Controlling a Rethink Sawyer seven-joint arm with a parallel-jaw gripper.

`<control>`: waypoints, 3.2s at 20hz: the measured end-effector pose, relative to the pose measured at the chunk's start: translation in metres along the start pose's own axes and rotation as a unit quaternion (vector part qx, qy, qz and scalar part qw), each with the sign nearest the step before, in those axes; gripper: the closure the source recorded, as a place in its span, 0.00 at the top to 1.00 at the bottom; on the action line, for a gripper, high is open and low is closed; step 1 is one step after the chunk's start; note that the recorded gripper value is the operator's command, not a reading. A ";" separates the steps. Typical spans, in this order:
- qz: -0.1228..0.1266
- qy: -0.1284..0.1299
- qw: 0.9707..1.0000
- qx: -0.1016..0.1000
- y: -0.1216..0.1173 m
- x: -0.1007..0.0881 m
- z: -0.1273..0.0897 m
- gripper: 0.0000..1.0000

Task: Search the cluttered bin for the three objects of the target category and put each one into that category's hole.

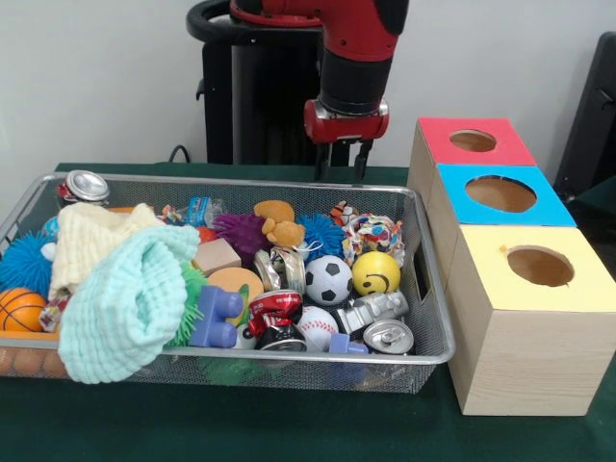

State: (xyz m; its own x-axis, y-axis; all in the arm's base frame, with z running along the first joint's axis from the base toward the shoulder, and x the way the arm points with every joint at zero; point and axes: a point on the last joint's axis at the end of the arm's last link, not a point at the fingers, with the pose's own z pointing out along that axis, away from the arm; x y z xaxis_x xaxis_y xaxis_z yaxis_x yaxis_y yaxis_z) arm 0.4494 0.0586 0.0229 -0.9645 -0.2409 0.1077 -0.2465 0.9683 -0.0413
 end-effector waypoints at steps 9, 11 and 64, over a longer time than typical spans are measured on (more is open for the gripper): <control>0.115 -0.006 0.993 0.028 0.008 0.039 0.016 1.00; 0.130 -0.004 0.991 0.031 0.007 0.045 0.018 1.00; 0.124 0.053 0.990 0.034 -0.005 -0.005 0.049 1.00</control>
State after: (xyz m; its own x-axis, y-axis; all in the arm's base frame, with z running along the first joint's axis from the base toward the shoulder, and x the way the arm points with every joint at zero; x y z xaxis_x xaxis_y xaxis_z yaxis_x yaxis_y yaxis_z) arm 0.4507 0.0519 -0.0262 -0.9820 0.0152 0.1885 -0.0128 0.9891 -0.1465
